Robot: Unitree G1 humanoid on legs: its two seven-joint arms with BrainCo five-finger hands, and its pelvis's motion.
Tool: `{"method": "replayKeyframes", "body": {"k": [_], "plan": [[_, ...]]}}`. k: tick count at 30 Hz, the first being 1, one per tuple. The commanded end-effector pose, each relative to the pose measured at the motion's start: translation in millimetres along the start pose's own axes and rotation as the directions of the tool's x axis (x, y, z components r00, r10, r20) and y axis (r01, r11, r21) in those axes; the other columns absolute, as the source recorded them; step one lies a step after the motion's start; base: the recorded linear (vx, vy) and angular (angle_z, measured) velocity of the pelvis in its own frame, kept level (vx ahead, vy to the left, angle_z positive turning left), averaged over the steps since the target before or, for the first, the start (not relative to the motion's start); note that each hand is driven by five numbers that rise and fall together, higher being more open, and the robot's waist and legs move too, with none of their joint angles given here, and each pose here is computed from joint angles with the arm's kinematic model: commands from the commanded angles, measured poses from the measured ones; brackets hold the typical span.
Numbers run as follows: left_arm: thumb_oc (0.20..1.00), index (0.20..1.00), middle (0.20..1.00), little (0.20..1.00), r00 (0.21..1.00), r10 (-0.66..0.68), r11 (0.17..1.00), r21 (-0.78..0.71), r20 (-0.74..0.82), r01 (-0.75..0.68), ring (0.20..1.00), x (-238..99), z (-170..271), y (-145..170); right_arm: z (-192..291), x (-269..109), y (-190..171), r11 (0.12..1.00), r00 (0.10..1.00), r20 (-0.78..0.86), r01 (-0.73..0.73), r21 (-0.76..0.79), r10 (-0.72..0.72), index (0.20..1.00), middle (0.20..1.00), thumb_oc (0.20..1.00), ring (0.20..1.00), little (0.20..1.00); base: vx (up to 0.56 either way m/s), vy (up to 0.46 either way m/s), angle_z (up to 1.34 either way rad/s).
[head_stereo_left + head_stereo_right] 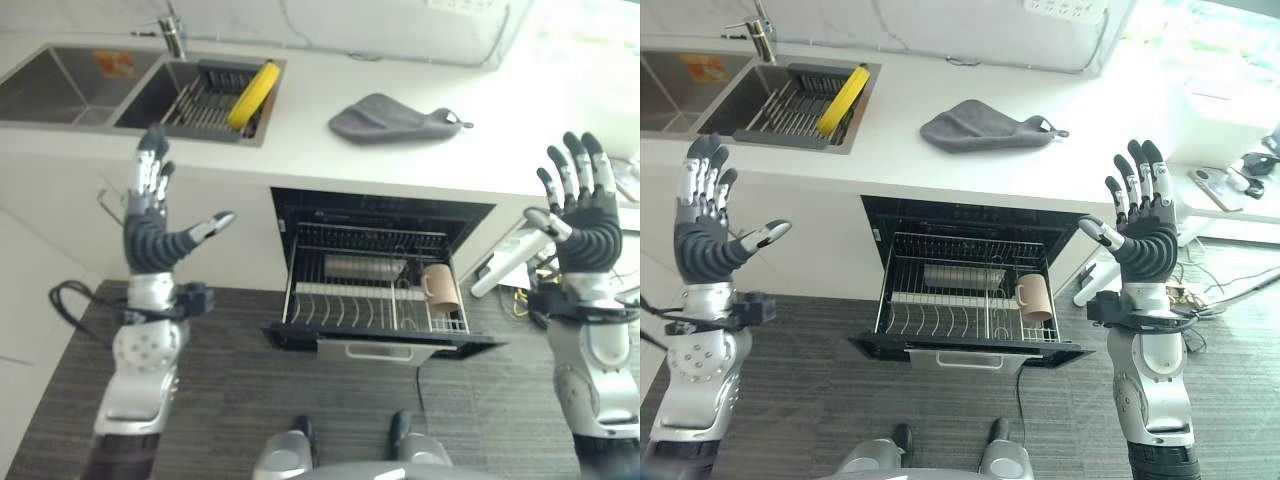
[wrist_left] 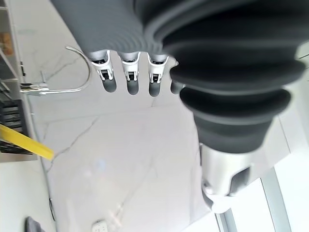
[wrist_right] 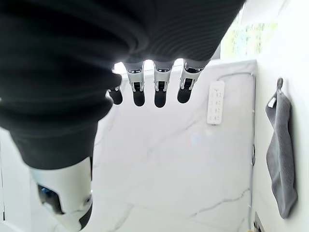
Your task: Place the dishes in the dishwasher.
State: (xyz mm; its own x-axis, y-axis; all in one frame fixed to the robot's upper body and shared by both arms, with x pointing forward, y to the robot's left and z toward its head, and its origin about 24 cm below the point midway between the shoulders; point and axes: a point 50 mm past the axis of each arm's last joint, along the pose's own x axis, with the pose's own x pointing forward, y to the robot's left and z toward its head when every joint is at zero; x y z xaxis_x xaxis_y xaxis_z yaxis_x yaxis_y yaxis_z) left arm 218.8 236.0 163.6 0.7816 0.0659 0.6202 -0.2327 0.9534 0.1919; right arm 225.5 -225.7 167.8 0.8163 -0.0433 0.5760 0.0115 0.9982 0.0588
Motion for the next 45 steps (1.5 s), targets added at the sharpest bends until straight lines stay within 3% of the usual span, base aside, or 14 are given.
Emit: {"method": "replayKeyframes", "body": {"k": [1,9,16,22,25,28,35,45], "plan": [[1.000,1.000,1.000,1.000,0.990,-0.031,0.997,-0.071,0.136,0.041,1.000,16,22,-4,25,15,-5,0.997,0.992,0.120,-0.027,-0.066,0.035,1.000,1.000,1.000,1.000,1.000,-0.03,-0.036,0.22],[1.000,1.000,1.000,1.000,0.999,-0.030,0.995,-0.090,0.035,0.033,1.000,10,8,-6,24,21,1,0.986,0.987,0.078,-0.133,-0.099,0.141,1.000,1.000,1.000,1.000,1.000,-0.06,-0.179,0.20],[1.000,1.000,1.000,1.000,0.999,-0.036,0.991,-0.129,0.011,0.037,1.000,5,8,-2,34,22,-17,0.976,0.982,0.062,-0.166,-0.144,0.176,1.000,1.000,1.000,1.000,1.000,-0.11,0.029,0.30],[1.000,1.000,1.000,1.000,1.000,0.011,0.981,-0.192,-0.016,-0.014,1.000,-15,0,5,51,33,-28,0.943,0.964,0.047,-0.247,-0.221,0.263,1.000,1.000,1.000,1.000,1.000,-0.04,0.830,-0.25],[1.000,1.000,1.000,1.000,0.997,-0.048,0.990,-0.132,0.058,0.055,1.000,0,9,10,59,43,-30,0.920,0.957,0.069,-0.250,-0.301,0.283,1.000,1.000,1.000,1.000,1.000,-0.10,1.061,-0.02],[1.000,1.000,1.000,1.000,0.991,-0.116,0.983,-0.136,0.073,0.125,1.000,10,12,12,64,28,-39,0.953,0.970,0.114,-0.183,-0.242,0.215,1.000,1.000,1.000,1.000,1.000,0.00,0.672,0.90],[1.000,1.000,1.000,1.000,0.980,-0.196,0.966,-0.171,0.011,0.195,1.000,6,8,1,48,24,-22,0.965,0.975,0.075,-0.193,-0.176,0.209,1.000,1.000,1.000,1.000,1.000,0.03,0.502,0.08],[1.000,1.000,1.000,1.000,0.979,-0.201,0.944,-0.272,-0.019,0.188,1.000,8,-1,-26,41,23,-17,0.973,0.975,0.088,-0.192,-0.129,0.204,1.000,1.000,1.000,1.000,1.000,0.07,0.022,0.24]]}}
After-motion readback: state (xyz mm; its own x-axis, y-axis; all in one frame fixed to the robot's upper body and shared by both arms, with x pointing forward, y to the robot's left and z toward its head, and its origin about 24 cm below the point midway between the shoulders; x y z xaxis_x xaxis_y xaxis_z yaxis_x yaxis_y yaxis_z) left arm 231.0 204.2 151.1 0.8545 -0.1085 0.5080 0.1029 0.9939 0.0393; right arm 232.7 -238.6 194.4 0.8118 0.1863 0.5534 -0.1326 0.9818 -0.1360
